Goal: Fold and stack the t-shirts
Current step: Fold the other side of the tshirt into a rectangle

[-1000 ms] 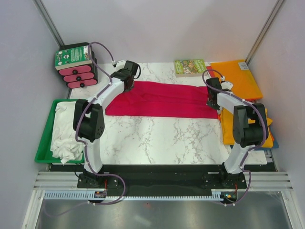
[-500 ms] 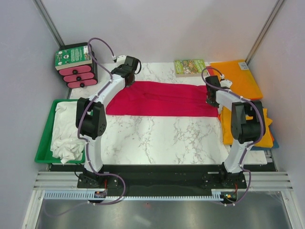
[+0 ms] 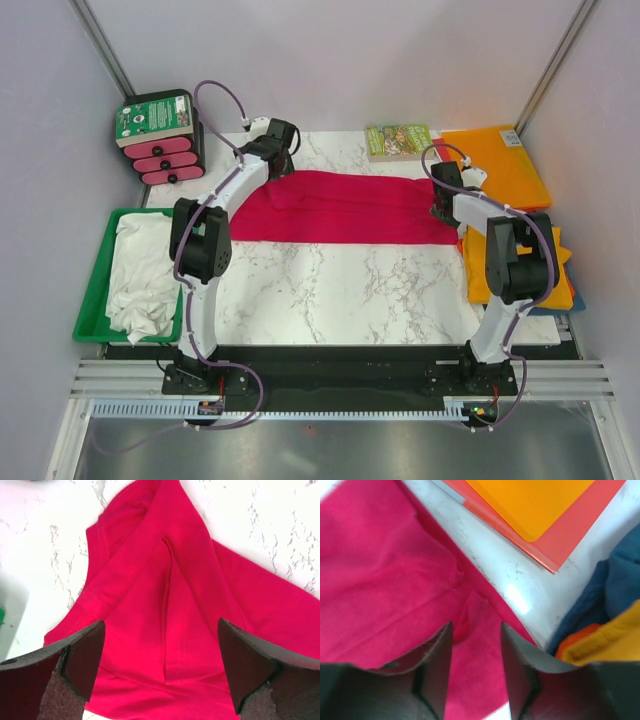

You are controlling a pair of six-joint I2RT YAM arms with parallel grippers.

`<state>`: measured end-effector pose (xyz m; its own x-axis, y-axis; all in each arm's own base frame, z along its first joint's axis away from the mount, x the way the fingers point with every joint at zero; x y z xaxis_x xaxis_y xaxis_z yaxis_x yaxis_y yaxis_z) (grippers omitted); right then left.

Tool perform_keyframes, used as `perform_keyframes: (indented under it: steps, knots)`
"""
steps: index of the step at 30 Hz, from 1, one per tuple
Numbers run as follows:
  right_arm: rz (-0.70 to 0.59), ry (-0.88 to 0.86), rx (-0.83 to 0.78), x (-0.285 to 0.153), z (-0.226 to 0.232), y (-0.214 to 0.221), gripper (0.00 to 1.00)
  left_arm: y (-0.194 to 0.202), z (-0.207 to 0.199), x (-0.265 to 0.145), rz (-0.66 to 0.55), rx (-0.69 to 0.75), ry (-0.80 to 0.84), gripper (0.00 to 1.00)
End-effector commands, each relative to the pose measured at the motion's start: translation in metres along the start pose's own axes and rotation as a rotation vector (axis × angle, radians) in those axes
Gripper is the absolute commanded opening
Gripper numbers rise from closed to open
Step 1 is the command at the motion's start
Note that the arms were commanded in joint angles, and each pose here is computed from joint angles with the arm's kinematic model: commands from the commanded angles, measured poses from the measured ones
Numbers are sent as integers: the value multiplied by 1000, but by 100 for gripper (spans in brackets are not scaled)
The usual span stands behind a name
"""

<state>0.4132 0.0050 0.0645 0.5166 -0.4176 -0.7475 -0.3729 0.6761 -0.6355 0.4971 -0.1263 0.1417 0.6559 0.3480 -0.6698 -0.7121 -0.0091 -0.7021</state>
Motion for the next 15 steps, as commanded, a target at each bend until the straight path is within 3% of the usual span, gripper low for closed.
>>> perform_keyframes:
  steps: [1,3,5,6,7,8,9,10,11,12,13,15]
  knots:
    - [-138,-158,65,-50,27,-44,55,-51,20,-36,-149,-118,-24,100]
    - [-143,-180,53,-61,28,-42,64,-50,23,-46,-153,-123,-15,100]
    - [-141,-216,15,-78,30,-33,62,-41,27,-63,-148,-122,7,99]
    - [-140,-228,-4,-82,30,-27,56,-34,26,-67,-137,-128,21,96]
    - [-149,-262,-12,-91,33,-25,36,-12,27,-65,-95,-103,24,92]
    - [-127,-265,-44,-89,28,-10,24,-5,25,-73,-85,-103,61,82]
    - [-114,-270,-47,-88,25,-4,12,6,24,-73,-64,-109,69,62]
    - [-95,-262,-53,-84,21,5,0,30,25,-65,-16,-89,60,51]
    - [-63,-270,-57,-81,21,12,0,40,26,-65,4,-90,67,39]
    - [-43,-266,-66,-78,20,17,0,50,25,-62,23,-98,63,15]
    - [-19,-239,-84,-71,18,24,0,67,26,-56,58,-85,52,4]
    - [16,-223,-96,-65,19,32,0,82,24,-47,101,-87,48,2]
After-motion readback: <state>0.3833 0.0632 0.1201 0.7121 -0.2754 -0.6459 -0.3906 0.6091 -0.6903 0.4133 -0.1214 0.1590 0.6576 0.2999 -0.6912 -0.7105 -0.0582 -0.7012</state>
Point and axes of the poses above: each gripper's point midway between its finger pads, its own x axis out along the fingers, its own z axis along the line the jaws close on, y = z × x, the point moved 4 cm from there along -x, back along the fingers, and after that the axes turned 15 degrees about x, right-handed, at the moved point
